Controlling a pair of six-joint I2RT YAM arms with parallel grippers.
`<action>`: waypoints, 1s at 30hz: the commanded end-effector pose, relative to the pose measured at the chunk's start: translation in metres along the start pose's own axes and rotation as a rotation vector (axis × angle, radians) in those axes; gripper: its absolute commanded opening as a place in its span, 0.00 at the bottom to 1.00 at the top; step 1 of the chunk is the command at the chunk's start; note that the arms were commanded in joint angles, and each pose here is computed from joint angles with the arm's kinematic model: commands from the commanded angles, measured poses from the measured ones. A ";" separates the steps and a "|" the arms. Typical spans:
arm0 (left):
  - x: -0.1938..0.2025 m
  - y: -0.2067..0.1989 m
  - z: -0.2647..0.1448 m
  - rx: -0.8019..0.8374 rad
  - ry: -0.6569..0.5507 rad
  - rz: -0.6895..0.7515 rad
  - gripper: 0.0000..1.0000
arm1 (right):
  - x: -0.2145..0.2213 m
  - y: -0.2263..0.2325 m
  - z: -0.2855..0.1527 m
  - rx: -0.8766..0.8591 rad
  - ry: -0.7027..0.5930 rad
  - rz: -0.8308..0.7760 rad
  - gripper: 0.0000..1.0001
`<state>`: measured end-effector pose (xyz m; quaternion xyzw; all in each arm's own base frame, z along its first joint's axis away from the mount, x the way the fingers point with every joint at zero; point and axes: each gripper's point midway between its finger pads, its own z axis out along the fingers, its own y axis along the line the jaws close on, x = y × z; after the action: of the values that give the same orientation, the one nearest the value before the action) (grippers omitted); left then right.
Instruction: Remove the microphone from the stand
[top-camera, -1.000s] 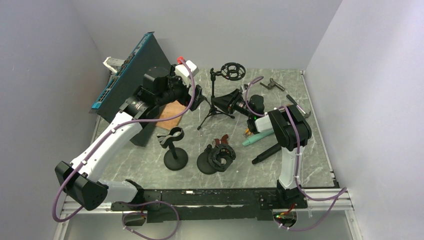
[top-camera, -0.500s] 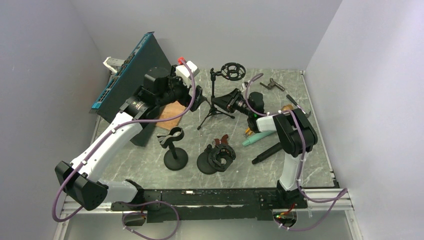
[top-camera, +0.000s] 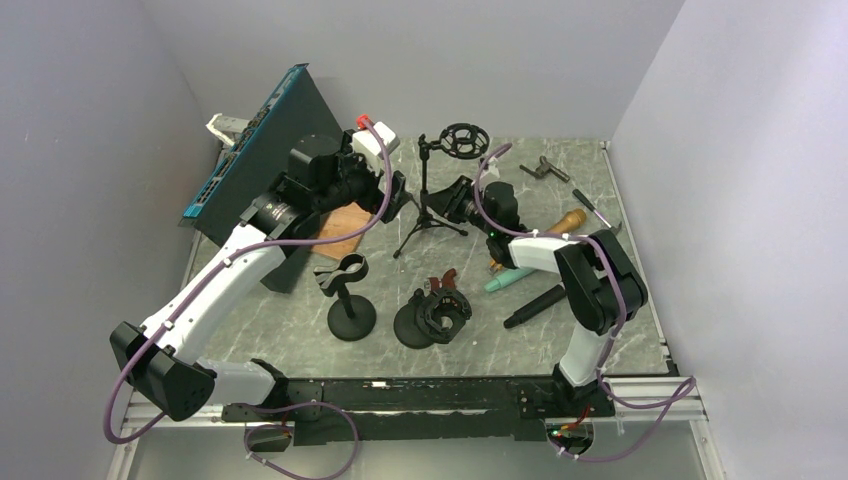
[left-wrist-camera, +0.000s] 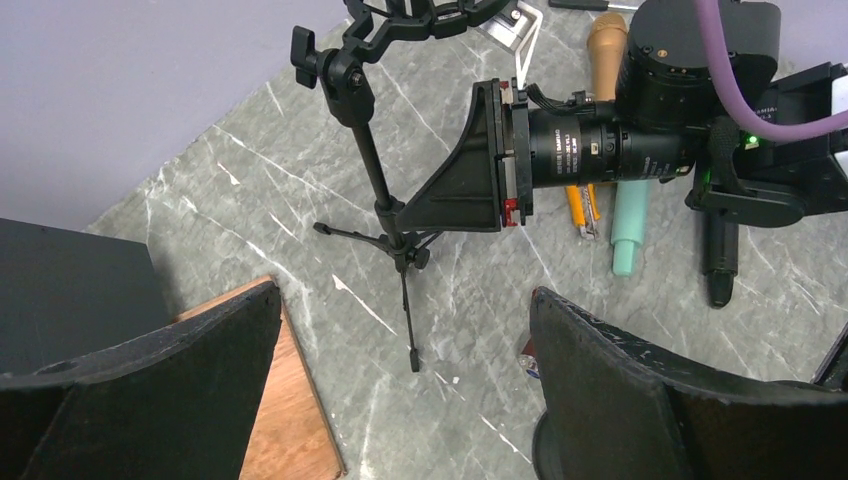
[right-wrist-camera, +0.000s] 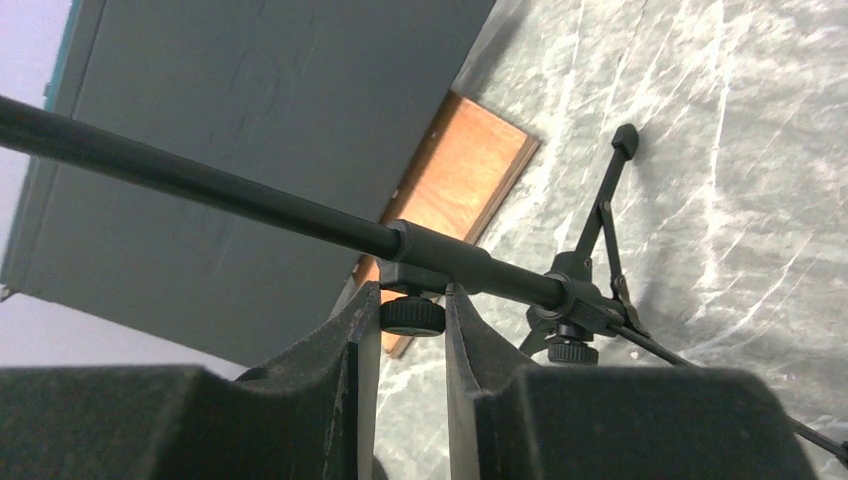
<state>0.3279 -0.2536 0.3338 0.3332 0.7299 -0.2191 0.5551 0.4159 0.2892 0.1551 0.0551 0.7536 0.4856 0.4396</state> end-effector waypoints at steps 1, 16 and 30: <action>-0.012 -0.001 -0.006 -0.009 -0.037 0.033 0.97 | 0.011 -0.041 0.002 0.194 -0.008 -0.148 0.00; -0.010 -0.001 -0.004 -0.014 -0.029 0.042 0.97 | 0.015 0.015 -0.002 -0.004 0.079 0.034 0.44; -0.005 -0.002 0.000 -0.012 -0.015 0.046 0.97 | -0.015 0.030 -0.010 -0.223 0.088 0.507 0.56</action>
<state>0.3265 -0.2548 0.3318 0.3417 0.7290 -0.2082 0.5553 0.4074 0.2883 0.1679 0.1565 0.7143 0.6091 0.3070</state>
